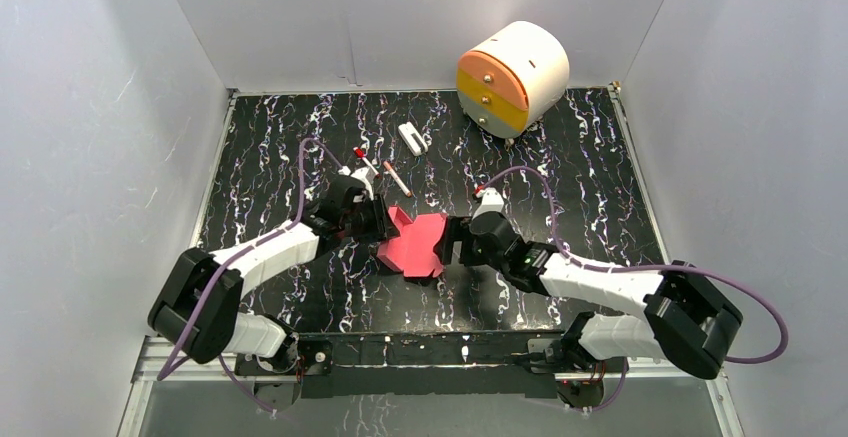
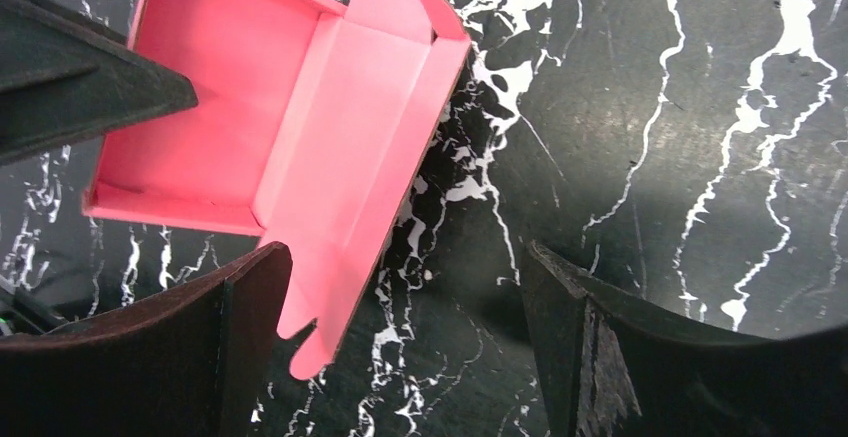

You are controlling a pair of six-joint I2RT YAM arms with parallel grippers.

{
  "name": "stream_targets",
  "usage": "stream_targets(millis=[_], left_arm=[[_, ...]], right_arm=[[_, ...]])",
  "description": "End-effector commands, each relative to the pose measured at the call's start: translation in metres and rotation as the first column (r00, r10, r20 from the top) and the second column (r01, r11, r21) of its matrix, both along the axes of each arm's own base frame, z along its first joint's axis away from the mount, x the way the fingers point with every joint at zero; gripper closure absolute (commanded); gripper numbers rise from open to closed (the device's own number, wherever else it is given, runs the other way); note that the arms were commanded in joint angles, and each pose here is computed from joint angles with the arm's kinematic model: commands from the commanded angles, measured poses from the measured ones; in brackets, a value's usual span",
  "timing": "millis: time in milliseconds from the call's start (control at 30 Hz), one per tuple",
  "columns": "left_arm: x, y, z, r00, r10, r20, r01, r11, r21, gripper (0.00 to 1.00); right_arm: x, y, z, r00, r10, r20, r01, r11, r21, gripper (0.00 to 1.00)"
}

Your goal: Fold the paper box

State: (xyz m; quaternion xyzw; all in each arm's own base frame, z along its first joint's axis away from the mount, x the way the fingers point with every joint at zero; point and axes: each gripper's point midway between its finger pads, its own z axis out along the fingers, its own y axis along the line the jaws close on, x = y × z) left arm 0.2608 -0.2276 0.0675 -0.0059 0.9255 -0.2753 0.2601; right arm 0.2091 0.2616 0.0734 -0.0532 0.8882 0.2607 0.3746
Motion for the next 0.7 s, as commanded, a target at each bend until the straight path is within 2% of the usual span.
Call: stream_targets(millis=[0,200,533,667], left_arm=[[0.000,-0.003,0.014,0.999,0.038,0.038,-0.034,0.995,-0.091,0.68],[-0.004,-0.005,0.018,0.997,0.054,0.047,-0.047,0.988,-0.145,0.71],[-0.005,-0.007,0.017,0.997,0.068,0.046,-0.059,0.981,-0.183,0.71],[-0.004,-0.006,0.019,0.996,0.075,0.050,-0.065,0.982,-0.180,0.57]], right_arm=[[0.011,0.020,0.025,1.000,-0.017,-0.006,0.017,0.996,0.087,0.09],[0.025,0.026,0.031,1.000,-0.016,-0.020,0.018,0.996,0.091,0.22],[0.036,0.039,0.037,0.997,0.066,-0.031,-0.065,0.997,0.048,0.74],[0.039,0.040,0.041,0.992,0.126,-0.019,-0.127,0.991,-0.033,0.90]])
